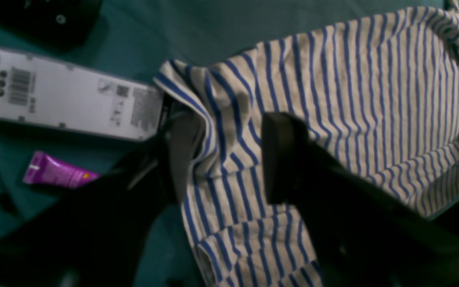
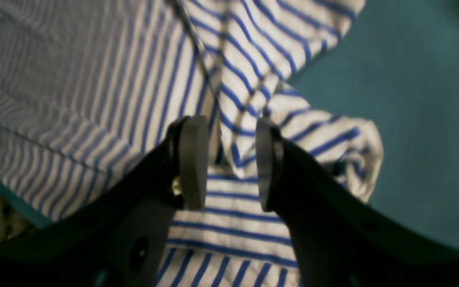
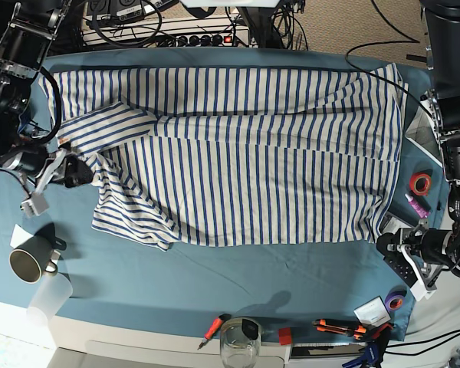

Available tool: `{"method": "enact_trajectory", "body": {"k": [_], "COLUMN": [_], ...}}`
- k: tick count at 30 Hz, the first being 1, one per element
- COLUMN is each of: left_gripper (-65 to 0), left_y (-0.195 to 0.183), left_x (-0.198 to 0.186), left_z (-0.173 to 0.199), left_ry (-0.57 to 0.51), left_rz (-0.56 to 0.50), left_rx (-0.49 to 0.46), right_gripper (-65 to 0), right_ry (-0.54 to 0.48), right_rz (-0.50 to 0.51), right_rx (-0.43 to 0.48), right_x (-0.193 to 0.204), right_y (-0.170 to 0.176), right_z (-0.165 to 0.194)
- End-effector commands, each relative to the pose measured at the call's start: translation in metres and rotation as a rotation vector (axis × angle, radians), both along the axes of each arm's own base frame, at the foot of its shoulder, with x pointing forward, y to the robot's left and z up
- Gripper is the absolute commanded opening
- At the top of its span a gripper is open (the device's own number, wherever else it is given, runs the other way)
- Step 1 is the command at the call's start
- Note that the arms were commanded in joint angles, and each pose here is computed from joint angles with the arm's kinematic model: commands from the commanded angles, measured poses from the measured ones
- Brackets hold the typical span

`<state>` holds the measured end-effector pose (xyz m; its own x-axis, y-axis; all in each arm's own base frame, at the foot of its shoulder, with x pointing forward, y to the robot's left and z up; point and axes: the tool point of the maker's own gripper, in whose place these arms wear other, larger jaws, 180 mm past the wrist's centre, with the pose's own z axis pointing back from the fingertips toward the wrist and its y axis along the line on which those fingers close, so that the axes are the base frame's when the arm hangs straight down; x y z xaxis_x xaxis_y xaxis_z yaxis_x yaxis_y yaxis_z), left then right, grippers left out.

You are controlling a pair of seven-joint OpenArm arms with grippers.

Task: Fold the T-shirt properly
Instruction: 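Grasp the sleeve near the right gripper and fold it inward over the shirt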

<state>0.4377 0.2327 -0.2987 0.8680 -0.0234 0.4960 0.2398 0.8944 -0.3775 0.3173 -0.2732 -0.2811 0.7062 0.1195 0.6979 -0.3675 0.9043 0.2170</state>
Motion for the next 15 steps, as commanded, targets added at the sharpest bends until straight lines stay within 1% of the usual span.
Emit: {"method": "enact_trajectory", "body": {"k": [1, 4, 7, 9, 13, 15], "left_gripper": [-38.2, -38.2, -38.2, -38.2, -38.2, -38.2], "left_y": [0.006, 0.006, 0.005, 0.005, 0.006, 0.006], "left_x": [0.012, 0.012, 0.012, 0.012, 0.012, 0.012], "left_z": [0.024, 0.024, 0.024, 0.024, 0.024, 0.024], "left_ry": [-0.062, -0.062, -0.066, -0.066, -0.065, -0.065], "left_rz": [0.006, 0.006, 0.007, 0.007, 0.007, 0.007], "left_rx": [-0.001, -0.002, -0.003, -0.003, -0.002, -0.002], "right_gripper": [-44.4, -44.4, -44.4, -44.4, -44.3, -42.6], "right_ry": [-0.092, -0.127, -0.145, -0.143, -0.071, -0.043], "right_rz": [-0.019, -0.119, -0.263, -0.322, -0.343, -0.354], "right_rx": [-0.022, -0.123, -0.196, -0.189, -0.15, -0.143], "right_x": [0.012, 0.02, 0.03, 0.036, 0.043, 0.05], "right_y": [-0.01, -0.043, -0.077, -0.088, -0.093, -0.096], "right_z": [0.029, 0.044, 0.047, 0.04, 0.017, 0.007]}}
